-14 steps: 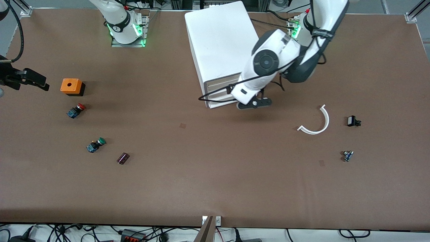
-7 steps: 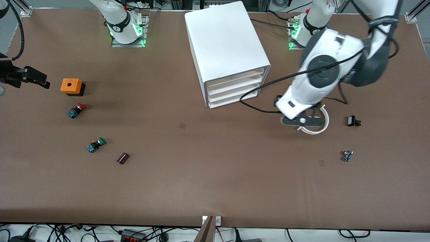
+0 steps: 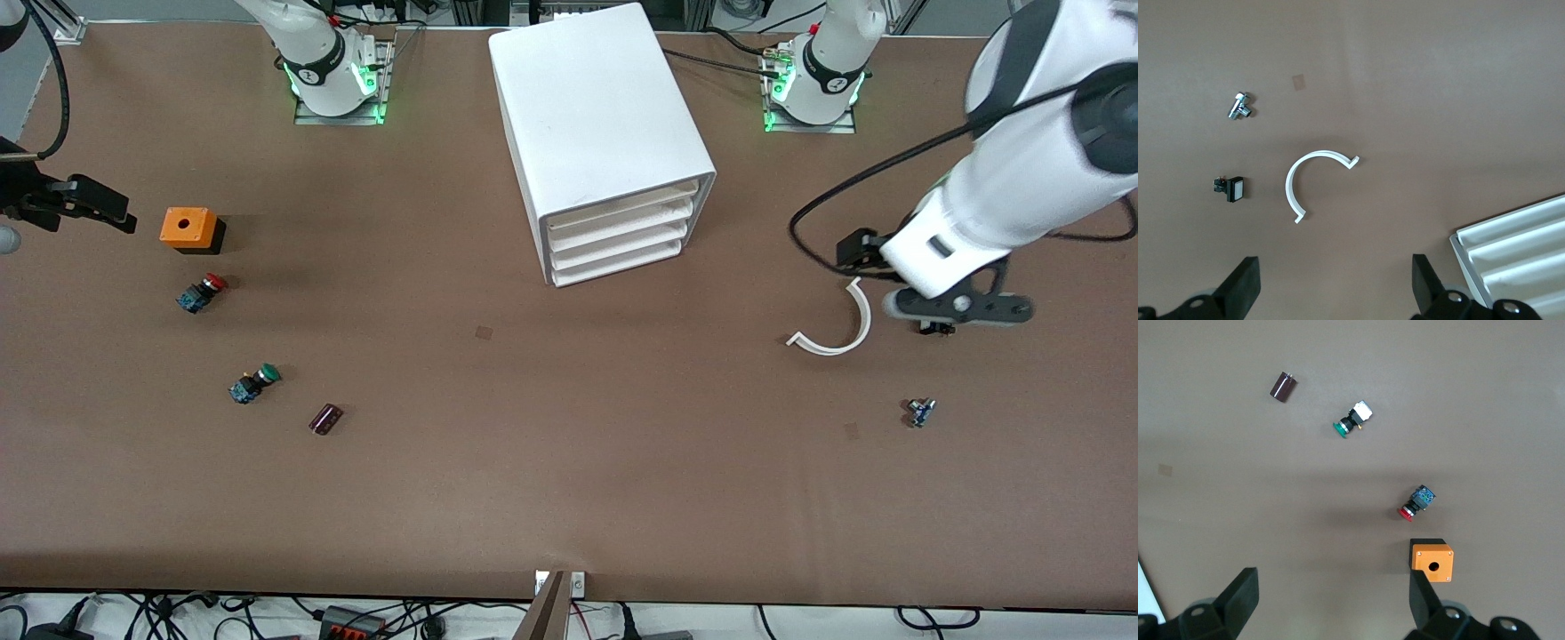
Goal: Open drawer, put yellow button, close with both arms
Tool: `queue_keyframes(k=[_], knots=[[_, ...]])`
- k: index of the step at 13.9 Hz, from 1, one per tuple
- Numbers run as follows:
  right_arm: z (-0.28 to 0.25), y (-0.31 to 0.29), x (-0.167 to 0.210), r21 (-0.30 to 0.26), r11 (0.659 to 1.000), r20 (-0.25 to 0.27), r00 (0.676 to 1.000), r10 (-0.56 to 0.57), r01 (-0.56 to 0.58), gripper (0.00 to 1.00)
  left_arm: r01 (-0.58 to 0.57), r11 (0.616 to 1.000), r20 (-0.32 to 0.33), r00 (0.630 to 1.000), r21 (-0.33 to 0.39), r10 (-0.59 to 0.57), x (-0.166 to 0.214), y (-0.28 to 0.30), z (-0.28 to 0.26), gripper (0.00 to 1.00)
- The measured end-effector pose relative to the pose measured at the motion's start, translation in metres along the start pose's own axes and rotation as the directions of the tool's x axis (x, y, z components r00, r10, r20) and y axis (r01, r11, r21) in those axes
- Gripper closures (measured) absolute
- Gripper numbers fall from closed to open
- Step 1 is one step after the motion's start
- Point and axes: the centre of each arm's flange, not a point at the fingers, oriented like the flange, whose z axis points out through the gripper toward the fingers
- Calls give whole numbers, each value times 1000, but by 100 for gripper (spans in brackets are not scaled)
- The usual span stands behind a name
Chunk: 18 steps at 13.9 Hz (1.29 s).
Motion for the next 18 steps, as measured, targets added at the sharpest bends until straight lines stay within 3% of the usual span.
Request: queue_keyframes(k=[4,6,9,13,18], knots=[[0,-2,0,0,1000,0,1000,-2,2,0,-87,996,-144,986,16,88,-33,-75,-23,0],[0,-2,0,0,1000,0,1000,-2,2,0,-80,997,-182,980,18,82,-44,-102,-14,0],[0,-2,0,0,1000,0,1000,-1,1,0,-87,996,-175,981,13,88,-47,-101,-4,0],[0,-3,1,-2,1000,-6,1000,-2,2,0,-78,996,-154,986,-45,70,-51,-102,-2,0],[-1,-3,2,-3,1000,-17,1000,-2,2,0,-67,996,-138,989,-52,60,-53,-106,0,0]])
